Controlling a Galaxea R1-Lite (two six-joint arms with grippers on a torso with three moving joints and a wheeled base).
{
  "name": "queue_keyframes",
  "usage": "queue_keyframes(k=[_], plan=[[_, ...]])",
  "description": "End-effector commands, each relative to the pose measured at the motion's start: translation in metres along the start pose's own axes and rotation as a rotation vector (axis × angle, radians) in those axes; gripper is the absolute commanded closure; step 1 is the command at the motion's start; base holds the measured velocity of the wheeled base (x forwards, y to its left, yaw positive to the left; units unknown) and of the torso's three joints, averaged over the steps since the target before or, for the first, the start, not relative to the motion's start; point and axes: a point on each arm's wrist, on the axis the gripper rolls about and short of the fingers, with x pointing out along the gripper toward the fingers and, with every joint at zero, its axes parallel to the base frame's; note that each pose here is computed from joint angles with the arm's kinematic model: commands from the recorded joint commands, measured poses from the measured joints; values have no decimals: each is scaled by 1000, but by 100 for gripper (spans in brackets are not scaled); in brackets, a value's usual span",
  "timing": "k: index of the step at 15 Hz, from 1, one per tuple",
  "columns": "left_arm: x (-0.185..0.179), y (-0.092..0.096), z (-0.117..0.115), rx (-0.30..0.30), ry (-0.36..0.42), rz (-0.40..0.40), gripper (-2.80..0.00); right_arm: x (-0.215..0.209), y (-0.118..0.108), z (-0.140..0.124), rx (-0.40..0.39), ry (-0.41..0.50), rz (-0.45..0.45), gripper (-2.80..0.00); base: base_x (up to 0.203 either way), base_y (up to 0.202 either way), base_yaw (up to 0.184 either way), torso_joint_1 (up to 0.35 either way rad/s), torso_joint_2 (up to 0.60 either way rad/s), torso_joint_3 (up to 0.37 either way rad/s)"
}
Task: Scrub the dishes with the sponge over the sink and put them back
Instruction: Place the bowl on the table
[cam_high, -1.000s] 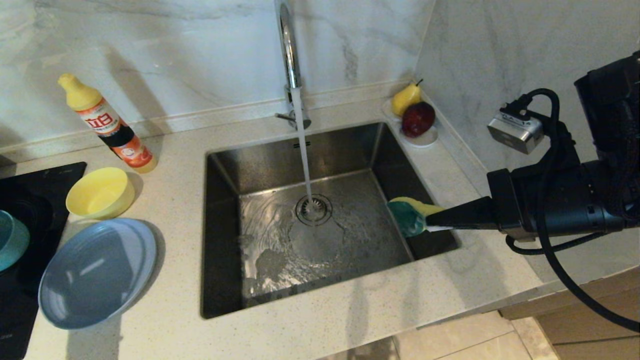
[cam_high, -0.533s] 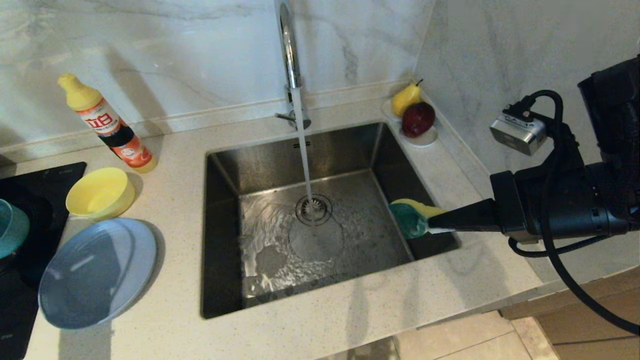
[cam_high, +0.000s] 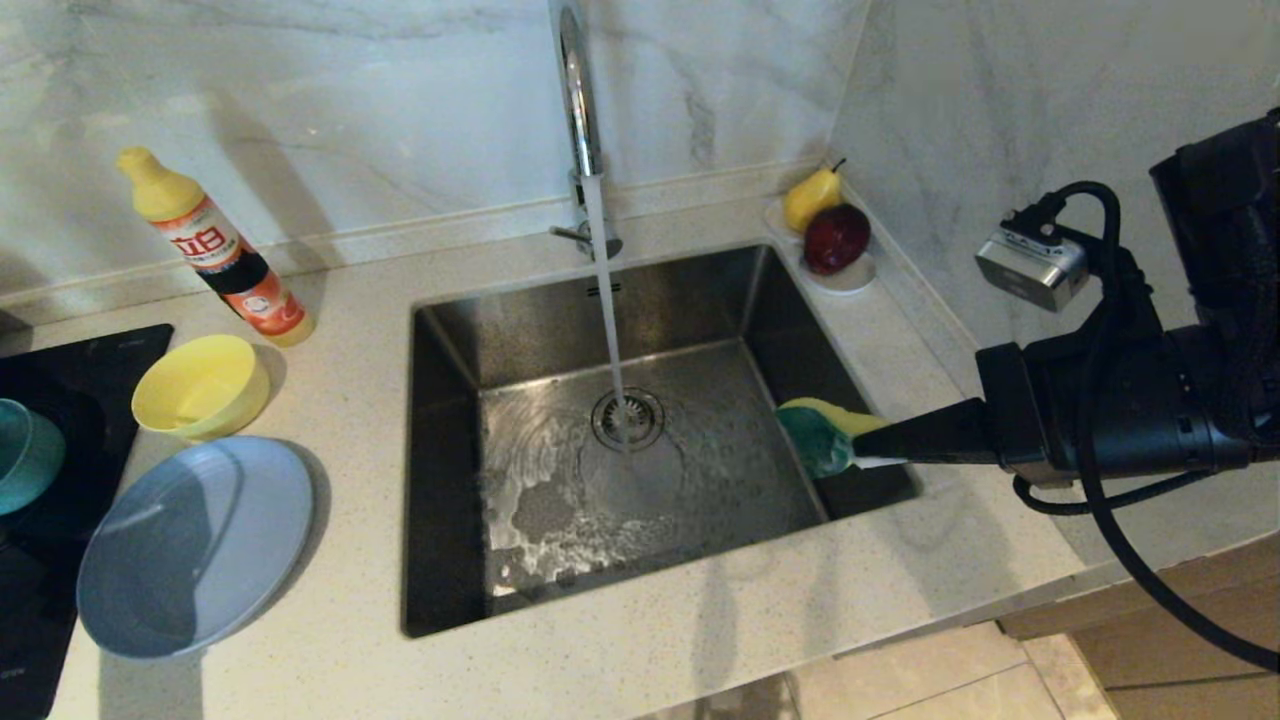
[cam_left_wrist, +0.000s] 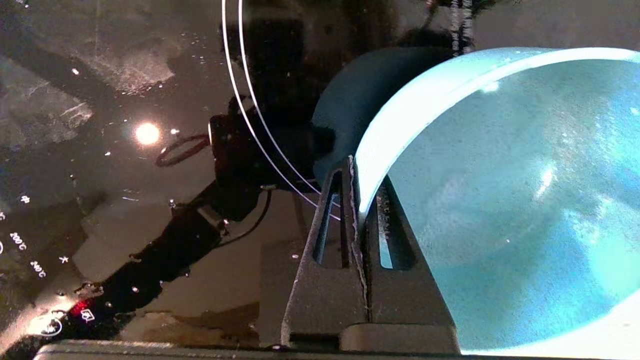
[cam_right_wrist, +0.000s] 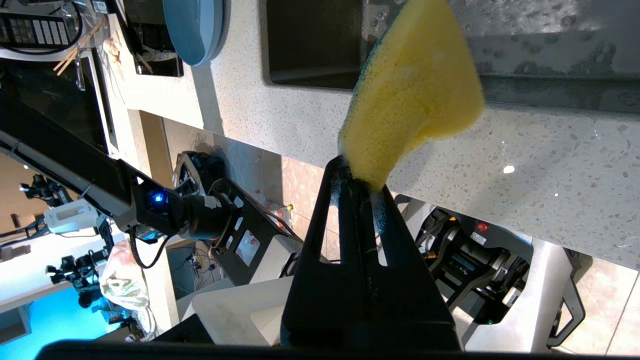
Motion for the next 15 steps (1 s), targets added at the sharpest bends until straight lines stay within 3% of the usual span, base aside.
queue_keyframes(k=[1, 3, 4, 9, 15], plan=[[4, -2, 3, -14, 6, 5, 0, 1, -1, -1, 5, 8, 0, 0, 0, 0, 0, 0, 0, 0], [4, -3, 2, -11, 6, 1, 0, 1, -1, -1, 5, 7, 0, 0, 0, 0, 0, 0, 0, 0], [4, -4, 2, -8, 6, 0, -280, 2, -1, -1, 6, 9, -1, 0, 0, 0, 0, 0, 0, 0], [-8, -14, 2, 3, 10, -57, -280, 0, -2, -3, 6, 13, -3, 0, 0, 0, 0, 0, 0, 0], [-99, -38, -18, 79, 48, -272, -280, 1, 0, -5, 5, 19, 1, 0, 0, 0, 0, 0, 0, 0]])
